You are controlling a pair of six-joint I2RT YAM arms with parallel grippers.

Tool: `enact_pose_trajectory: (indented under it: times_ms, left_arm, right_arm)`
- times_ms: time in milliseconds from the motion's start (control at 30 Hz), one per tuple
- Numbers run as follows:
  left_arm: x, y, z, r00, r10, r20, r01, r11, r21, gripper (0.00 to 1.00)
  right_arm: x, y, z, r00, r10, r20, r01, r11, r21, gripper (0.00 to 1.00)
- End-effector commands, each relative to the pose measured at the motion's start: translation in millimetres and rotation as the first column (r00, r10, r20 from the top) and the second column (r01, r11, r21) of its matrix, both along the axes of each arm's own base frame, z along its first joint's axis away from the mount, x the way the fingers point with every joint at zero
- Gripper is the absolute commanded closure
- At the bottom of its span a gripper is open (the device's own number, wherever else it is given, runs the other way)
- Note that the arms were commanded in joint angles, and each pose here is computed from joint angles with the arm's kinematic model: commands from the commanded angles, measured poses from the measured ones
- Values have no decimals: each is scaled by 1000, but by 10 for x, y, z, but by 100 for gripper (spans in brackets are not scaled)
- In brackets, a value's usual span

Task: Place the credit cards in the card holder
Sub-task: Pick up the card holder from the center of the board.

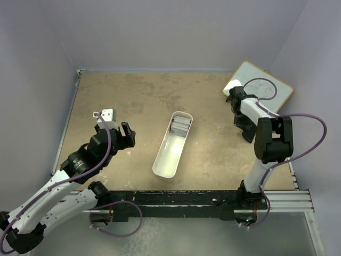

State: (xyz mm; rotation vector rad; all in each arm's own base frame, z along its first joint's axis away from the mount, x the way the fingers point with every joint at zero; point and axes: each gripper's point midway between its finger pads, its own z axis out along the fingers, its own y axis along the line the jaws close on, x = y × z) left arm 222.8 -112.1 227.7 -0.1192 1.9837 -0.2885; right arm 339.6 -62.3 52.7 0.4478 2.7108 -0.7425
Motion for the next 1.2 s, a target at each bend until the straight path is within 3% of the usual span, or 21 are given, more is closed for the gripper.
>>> enact_pose_trajectory:
  times_ms: [0,167,300,500,567,633,767,867,1000,1167]
  left_arm:
    - [25,-76,138,999,-19,42,21,998,-55,30]
    - [24,-230,49,997,-78,-1,78,995,-58,32]
    - [52,-442,-20,989,-144,-44,140,987,-77,32]
    - [11,-907,114,960,-276,-45,253,926,-280,34]
    - [-2,-1051,176,953,-302,-33,269,888,-372,34]
    - [-4,-1168,274,951,-310,-20,265,841,-471,34]
    - [1,-1359,535,943,-331,41,284,730,-621,34]
    - [23,-1459,726,937,-342,77,300,668,-681,35]
    - [40,-1572,923,928,-356,111,315,591,-743,37]
    - [60,-1669,1109,919,-359,165,333,478,-813,39]
  right_arm:
    - [21,271,238,993,85,80,-91,992,81,100]
    - [-78,831,389,966,181,186,-227,937,266,100]
    - [-227,1331,586,918,298,259,-374,870,322,100]
    - [-401,1712,1081,845,305,440,-495,758,425,100]
    - [-442,1904,1270,790,303,534,-574,671,470,100]
    - [-527,2171,1512,722,301,623,-670,530,520,100]
    - [-781,2586,1843,657,245,713,-753,262,604,100]
    - [-951,2805,2181,594,155,790,-804,66,591,100]
    - [-1140,2924,2572,527,61,848,-842,-101,530,100]
    - [-1330,2991,2930,510,-43,859,-838,-252,484,100]
